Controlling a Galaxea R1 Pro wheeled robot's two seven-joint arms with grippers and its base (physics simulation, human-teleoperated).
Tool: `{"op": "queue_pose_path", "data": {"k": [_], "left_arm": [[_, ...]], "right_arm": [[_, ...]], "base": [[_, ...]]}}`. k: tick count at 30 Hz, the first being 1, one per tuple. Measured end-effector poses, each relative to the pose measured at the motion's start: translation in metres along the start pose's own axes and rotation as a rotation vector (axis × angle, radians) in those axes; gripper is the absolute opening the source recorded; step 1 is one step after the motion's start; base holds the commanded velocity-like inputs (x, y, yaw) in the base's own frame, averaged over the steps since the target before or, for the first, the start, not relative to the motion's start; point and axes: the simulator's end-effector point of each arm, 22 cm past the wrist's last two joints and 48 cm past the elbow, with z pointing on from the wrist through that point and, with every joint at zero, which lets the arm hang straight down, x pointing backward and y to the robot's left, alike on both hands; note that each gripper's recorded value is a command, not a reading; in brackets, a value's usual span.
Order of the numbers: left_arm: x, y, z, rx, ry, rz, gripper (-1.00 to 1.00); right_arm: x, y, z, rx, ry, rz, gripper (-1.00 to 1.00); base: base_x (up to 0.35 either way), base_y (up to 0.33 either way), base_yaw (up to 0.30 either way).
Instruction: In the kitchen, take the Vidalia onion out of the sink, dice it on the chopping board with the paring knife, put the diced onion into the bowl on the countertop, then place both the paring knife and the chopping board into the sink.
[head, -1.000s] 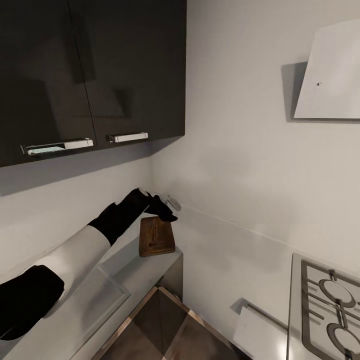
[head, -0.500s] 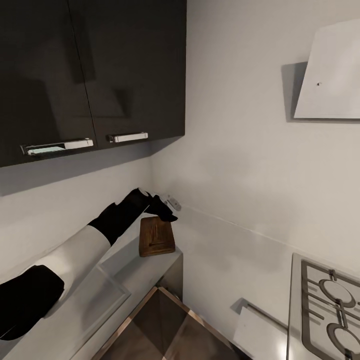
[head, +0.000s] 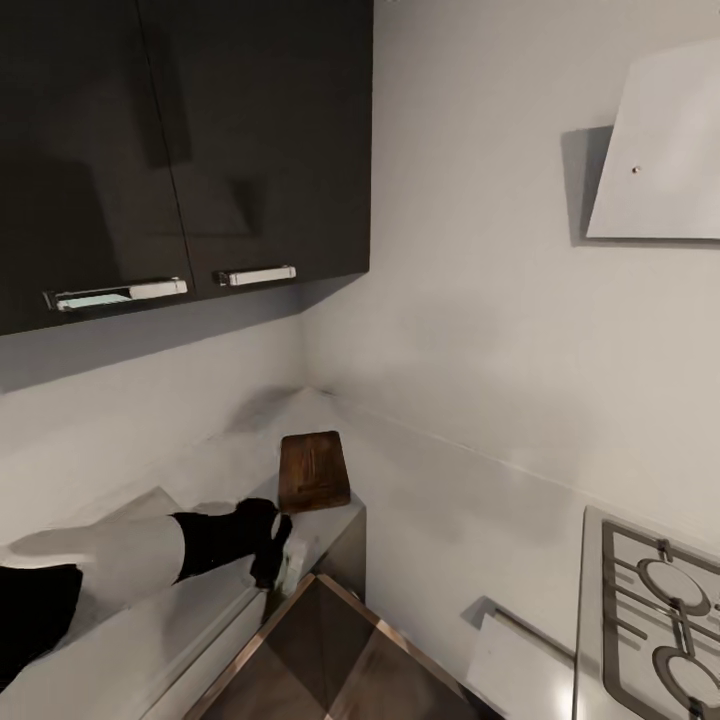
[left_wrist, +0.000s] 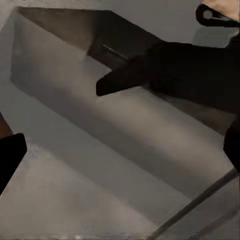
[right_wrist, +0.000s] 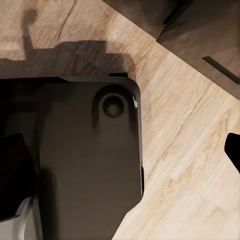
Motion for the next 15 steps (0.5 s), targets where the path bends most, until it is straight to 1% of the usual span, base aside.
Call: {"op": "queue_pose_path", "data": {"k": [1, 2, 3, 4, 5, 6, 7, 8, 9, 11, 15], "left_arm": [[0.003, 0.001, 0.0, -0.003, -0.028, -0.047, 1.0], [0.009, 0.013, 0.004, -0.045, -0.107, -0.165, 1.0], [0.011, 0.016, 0.007, -0.051, -0.211, -0.316, 1.0], [0.024, 0.015, 0.008, -0.054, -0.234, -0.35, 1.0], [0.011, 0.02, -0.01, -0.051, -0.314, -0.345, 1.0], [0.009, 0.023, -0.046, -0.042, -0.411, -0.337, 1.0], [0.022, 0.028, -0.081, -0.066, -0.432, -0.355, 1.0], [-0.021, 0.028, -0.114, -0.079, -0.514, -0.284, 1.0], [-0.042, 0.025, -0.137, -0.086, -0.559, -0.247, 1.0], [-0.045, 0.025, -0.141, -0.088, -0.561, -0.241, 1.0], [-0.045, 0.024, -0.142, -0.088, -0.559, -0.24, 1.0]], "right_arm": [[0.0, 0.0, 0.0, 0.0, -0.001, 0.0, 1.0], [-0.001, 0.0, 0.0, -0.001, -0.001, 0.0, 1.0], [-0.001, 0.0, 0.0, -0.001, -0.001, 0.0, 1.0], [-0.001, 0.0, 0.001, 0.0, 0.0, 0.0, 1.0], [-0.001, 0.0, 0.0, 0.001, 0.0, 0.0, 1.0], [-0.002, 0.0, 0.001, 0.001, -0.001, -0.002, 1.0], [-0.002, -0.001, 0.0, 0.001, -0.002, -0.002, 1.0], [-0.002, -0.001, 0.001, 0.002, -0.001, -0.001, 1.0], [-0.002, -0.001, 0.0, 0.003, -0.002, -0.001, 1.0], [-0.002, -0.001, 0.001, 0.003, -0.002, 0.0, 1.0], [-0.002, -0.001, 0.001, 0.003, -0.002, 0.0, 1.0]], "base": [[0.0, 0.0, 0.0], [0.0, 0.0, 0.0], [0.0, 0.0, 0.0], [0.0, 0.0, 0.0], [0.0, 0.0, 0.0], [0.0, 0.0, 0.0], [0.0, 0.0, 0.0], [0.0, 0.0, 0.0], [0.0, 0.0, 0.0], [0.0, 0.0, 0.0], [0.0, 0.0, 0.0]]}}
